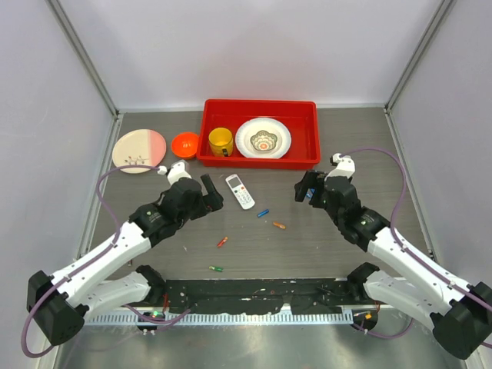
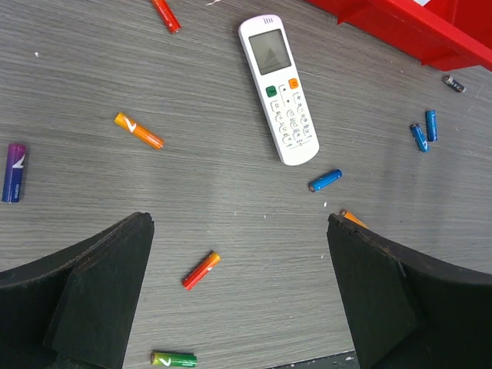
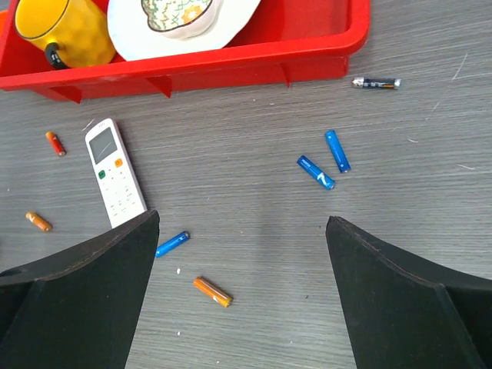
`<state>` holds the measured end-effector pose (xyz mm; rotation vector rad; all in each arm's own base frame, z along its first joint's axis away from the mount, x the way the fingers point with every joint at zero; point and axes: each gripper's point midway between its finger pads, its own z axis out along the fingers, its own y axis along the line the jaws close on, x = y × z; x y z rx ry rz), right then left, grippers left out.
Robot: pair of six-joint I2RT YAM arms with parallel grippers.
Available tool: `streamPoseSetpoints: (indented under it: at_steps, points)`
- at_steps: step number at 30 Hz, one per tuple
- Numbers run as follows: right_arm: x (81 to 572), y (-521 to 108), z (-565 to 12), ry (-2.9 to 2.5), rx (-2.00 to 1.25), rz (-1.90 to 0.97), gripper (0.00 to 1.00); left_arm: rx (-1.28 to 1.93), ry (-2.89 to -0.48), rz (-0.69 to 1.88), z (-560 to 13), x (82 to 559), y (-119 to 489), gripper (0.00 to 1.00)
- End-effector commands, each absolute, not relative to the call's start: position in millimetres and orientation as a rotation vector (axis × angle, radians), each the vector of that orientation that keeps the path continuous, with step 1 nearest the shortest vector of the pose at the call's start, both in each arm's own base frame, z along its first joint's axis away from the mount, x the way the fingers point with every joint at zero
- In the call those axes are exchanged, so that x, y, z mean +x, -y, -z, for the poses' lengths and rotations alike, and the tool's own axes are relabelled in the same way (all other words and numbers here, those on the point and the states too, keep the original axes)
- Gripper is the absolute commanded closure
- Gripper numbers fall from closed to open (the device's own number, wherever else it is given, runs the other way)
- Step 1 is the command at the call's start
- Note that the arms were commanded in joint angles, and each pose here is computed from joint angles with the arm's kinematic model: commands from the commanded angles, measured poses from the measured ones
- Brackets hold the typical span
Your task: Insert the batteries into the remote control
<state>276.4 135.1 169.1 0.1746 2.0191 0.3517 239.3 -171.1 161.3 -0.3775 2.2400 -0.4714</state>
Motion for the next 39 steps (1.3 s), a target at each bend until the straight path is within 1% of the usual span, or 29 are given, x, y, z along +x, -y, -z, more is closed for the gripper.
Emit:
streamPoseSetpoints:
  at_steps: [1, 3, 5, 7, 9, 10, 11, 12, 14, 15, 17, 18, 20, 23, 30, 33, 39]
  points:
    - [272.2, -143.6, -179.4, -2.006, 0.122, -0.414, 0.05, -0.376, -2.202, 0.499, -166.3, 243.0, 173.2, 0.00]
    - [270.6, -146.1, -183.0, -1.992, 0.113, -0.440, 0.05, -0.395, -2.190, 0.484, -164.0, 244.9, 169.6, 0.00]
    - [267.5, -148.8, -184.0, -1.987, 0.107, -0.470, 0.05, -0.461, -2.174, 0.407, -153.3, 247.5, 155.6, 0.00]
    - [266.6, -150.5, -185.3, -1.979, 0.128, -0.498, 0.05, -0.519, -2.176, 0.384, -140.3, 250.3, 148.2, 0.00]
    - [264.1, -152.5, -183.8, -1.985, 0.120, -0.514, 0.05, -0.474, -2.191, 0.499, -142.2, 254.3, 167.2, 0.05]
    - [262.8, -153.2, -183.0, -1.990, 0.107, -0.516, 0.05, -0.464, -2.199, 0.530, -142.9, 259.9, 177.7, 0.10]
    - [261.8, -153.6, -180.9, -2.003, 0.104, -0.515, 0.05, -0.464, -2.223, 0.547, -142.0, 260.0, 185.5, 0.10]
    - [261.7, -153.1, -179.9, -2.010, 0.109, -0.511, 0.05, -0.474, -2.237, 0.530, -141.8, 262.3, 189.6, 0.10]
    - [262.3, -150.6, -178.5, -2.021, 0.134, -0.496, 0.05, -0.491, -2.282, 0.418, -137.1, 269.9, 199.8, 0.09]
    - [262.6, -149.9, -175.8, -2.033, 0.138, -0.486, 0.05, -0.505, -2.260, 0.405, -151.2, 279.3, 208.9, 0.07]
    - [262.7, -146.7, -175.1, -2.042, 0.162, -0.469, 0.05, -0.555, -2.301, 0.270, -131.2, 282.4, 212.5, 0.00]
    - [262.8, -145.5, -175.4, -2.041, 0.174, -0.468, 0.05, -0.608, -2.283, 0.267, -139.2, 290.4, 217.7, 0.00]
    - [260.7, -146.8, -175.7, -2.046, 0.182, -0.483, 0.05, -0.640, -2.329, 0.159, -118.0, 294.0, 218.1, 0.00]
    - [257.4, -148.8, -178.2, -2.040, 0.188, -0.516, 0.05, -0.694, -2.320, 0.178, -114.7, 308.4, 234.5, 0.00]
    - [250.6, -146.9, -185.3, -2.033, 0.173, -0.531, 0.05, -0.646, -2.380, 0.101, -83.1, 328.3, 256.5, 0.00]
    - [249.5, -146.7, -185.2, -2.032, 0.168, -0.533, 0.05, -0.639, -2.387, 0.134, -80.4, 337.5, 266.1, 0.00]
    - [250.0, -146.3, -178.4, -2.053, 0.158, -0.512, 0.05, -0.674, -2.428, 0.095, -60.2, 348.6, 261.6, 0.01]
